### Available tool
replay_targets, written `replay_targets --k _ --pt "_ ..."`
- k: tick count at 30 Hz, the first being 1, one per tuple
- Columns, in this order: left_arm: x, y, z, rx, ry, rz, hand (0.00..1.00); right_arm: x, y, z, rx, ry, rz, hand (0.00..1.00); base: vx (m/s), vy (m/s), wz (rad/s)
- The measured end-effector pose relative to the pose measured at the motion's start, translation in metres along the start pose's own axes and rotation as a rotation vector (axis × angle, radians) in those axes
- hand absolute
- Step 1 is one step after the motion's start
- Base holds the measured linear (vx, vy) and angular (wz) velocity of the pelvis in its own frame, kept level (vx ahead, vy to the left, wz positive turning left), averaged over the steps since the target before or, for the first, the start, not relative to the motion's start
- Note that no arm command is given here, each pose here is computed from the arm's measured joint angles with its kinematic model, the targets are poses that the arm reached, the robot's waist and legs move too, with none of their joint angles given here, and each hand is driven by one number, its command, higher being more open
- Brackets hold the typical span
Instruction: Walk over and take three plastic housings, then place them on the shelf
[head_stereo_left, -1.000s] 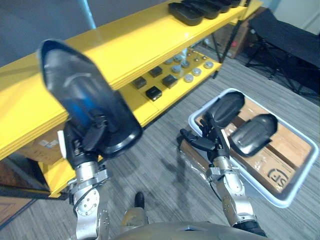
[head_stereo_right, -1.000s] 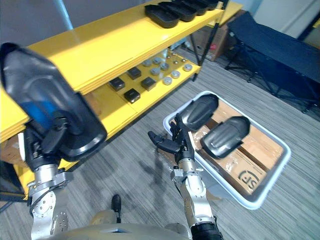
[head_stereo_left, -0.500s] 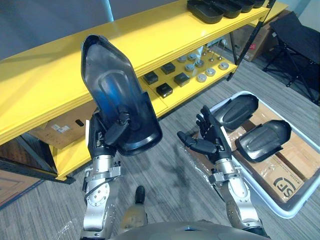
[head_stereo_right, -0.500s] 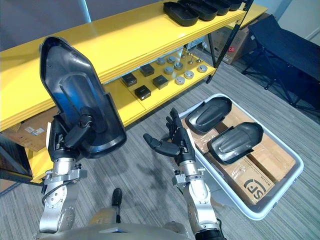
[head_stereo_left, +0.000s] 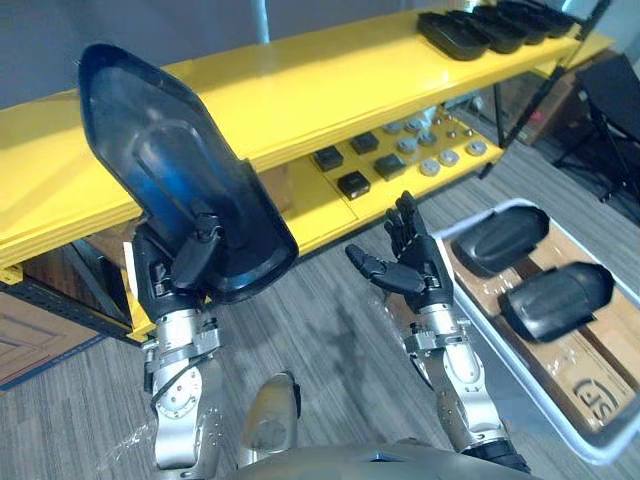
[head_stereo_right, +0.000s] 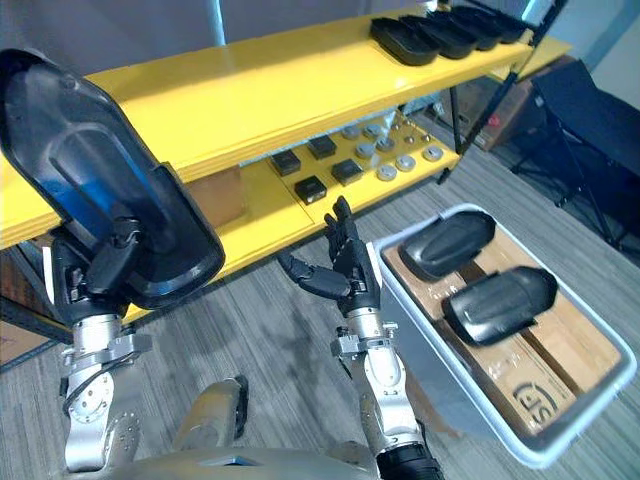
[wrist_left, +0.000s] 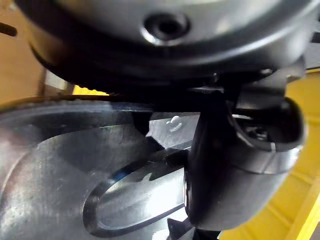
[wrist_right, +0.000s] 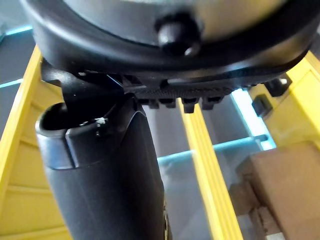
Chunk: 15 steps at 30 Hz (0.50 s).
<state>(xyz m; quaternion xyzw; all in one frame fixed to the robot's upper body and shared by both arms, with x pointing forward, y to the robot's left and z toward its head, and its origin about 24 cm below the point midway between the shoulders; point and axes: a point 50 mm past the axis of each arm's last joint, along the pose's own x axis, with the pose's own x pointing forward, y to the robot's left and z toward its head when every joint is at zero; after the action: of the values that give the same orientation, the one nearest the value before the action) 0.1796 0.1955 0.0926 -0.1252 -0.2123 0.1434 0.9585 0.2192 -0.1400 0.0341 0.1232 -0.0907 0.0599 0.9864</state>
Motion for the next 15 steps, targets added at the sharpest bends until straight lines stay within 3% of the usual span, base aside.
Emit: replay_targets --k 6,9,15 --pt "0.003 0.002 0.0 0.031 0.0 -0.03 0.0 -0.008 0.0 0.001 0.037 -0.012 -0.046 1.0 0.38 0.113 0.63" --pt "0.012 -0.004 0.0 0.019 -0.02 -0.057 0.0 -0.004 -0.01 0.024 0.008 -0.108 -0.058 1.0 0.37 0.013 0.5" --pt "0.013 -0.008 -0.012 0.008 0.022 -0.047 0.0 -0.008 -0.017 0.029 -0.01 -0.121 -0.06 1.0 0.43 -0.134 0.45"
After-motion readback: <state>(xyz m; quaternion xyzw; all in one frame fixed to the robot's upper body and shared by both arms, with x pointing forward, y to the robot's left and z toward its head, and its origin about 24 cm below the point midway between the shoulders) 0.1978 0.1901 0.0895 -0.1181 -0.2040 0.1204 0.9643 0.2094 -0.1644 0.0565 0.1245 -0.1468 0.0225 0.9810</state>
